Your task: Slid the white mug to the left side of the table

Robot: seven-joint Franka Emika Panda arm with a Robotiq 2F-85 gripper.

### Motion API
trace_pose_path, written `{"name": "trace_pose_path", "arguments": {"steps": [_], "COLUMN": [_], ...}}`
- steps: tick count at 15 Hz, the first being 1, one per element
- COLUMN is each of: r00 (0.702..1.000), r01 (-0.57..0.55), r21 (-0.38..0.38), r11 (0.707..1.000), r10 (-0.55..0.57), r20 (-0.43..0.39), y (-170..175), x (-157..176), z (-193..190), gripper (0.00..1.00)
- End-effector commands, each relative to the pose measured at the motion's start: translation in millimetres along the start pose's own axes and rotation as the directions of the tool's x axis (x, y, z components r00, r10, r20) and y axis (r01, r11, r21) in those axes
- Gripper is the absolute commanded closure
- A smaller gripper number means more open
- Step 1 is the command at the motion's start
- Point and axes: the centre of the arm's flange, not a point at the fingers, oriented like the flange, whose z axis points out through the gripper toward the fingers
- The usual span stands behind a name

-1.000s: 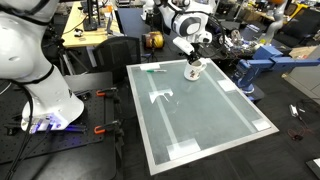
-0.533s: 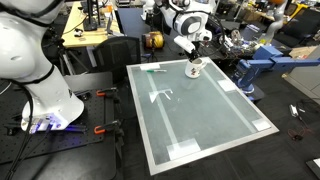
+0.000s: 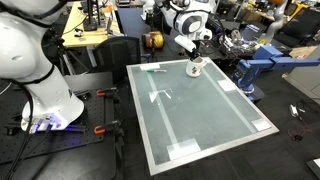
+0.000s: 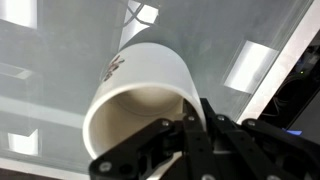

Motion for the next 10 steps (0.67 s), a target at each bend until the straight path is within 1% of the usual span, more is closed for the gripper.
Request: {"name": "trace_pose_path", "arguments": {"steps": [1,3,4,5,8,9,10], "r00": [1.0,1.0,1.0,1.0,0.999,0.999,0.998], "r01": [-0.009,-0.009,-0.011,-0.013,-0.024,-0.024,-0.024], "r21": [-0.032,-0.037,-0.039,-0.039,-0.043,-0.042,-0.042], "r11": [0.999,0.999,0.999,0.999,0.999,0.999,0.999], "r10": [0.008,0.009,0.01,0.012,0.022,0.022,0.022], "r20": [-0.006,-0.01,-0.011,-0.015,-0.039,-0.048,-0.055], "y": [-1.4,-0.7,-0.2,0.3,2.1,1.9,1.8], "x": [11.2,10.5,10.4,10.1,12.7,13.2,13.5], "z": [-11.5,-13.1,-14.0,-15.8,-25.5,-29.7,-33.4], "gripper": [0.98,0.89,0.79,0.79,0.6,0.52,0.5]}}
